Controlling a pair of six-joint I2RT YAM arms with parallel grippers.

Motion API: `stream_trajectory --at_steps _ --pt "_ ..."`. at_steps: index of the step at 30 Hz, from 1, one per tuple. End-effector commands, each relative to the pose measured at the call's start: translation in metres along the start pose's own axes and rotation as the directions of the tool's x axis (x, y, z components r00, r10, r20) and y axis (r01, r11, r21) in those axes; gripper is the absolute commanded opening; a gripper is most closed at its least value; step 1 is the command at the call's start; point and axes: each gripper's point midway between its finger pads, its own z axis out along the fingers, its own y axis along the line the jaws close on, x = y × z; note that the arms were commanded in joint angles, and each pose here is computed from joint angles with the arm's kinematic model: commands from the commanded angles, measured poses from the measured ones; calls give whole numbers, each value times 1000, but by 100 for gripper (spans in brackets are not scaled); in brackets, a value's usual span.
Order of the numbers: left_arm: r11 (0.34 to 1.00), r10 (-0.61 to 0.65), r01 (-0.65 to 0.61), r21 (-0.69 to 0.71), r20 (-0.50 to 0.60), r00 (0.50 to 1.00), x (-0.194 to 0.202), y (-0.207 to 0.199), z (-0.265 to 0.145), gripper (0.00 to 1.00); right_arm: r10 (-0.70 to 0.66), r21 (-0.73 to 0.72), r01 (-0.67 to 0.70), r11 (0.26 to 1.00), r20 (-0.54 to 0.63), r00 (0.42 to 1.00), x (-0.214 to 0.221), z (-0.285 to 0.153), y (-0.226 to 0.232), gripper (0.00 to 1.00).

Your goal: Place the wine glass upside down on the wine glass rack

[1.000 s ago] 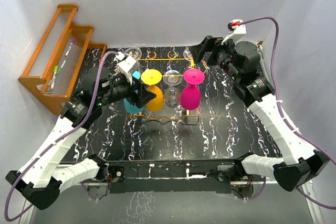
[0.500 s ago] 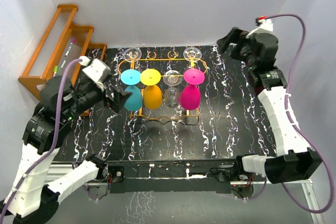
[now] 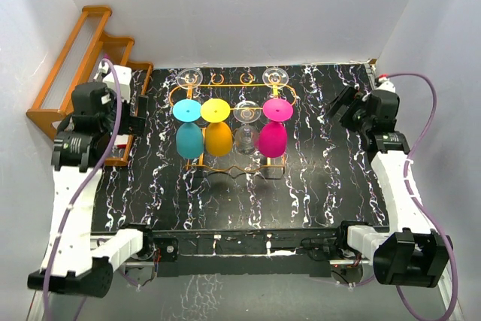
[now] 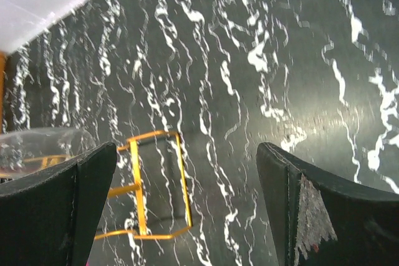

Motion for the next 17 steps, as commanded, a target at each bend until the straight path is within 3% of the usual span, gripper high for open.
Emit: stream_trajectory --at_steps 1,4,10,14,17 --pt "985 -143 163 63 -246 959 56 -12 18 97 99 53 -96 994 -48 994 29 -4 -14 98" --pt "953 -215 277 125 -366 905 84 -27 30 97 149 130 -136 982 -93 984 50 -9 -29 98" --pt "901 -340 406 154 -334 879 87 -35 35 97 241 163 -230 959 -56 969 69 -12 -41 98" --pt "898 -422 440 4 -275 864 90 -12 41 97 309 138 -307 942 3 951 76 -4 -45 98" --pt "879 -477 475 -48 -141 868 78 2 37 97 340 106 -344 933 54 939 73 3 -45 98"
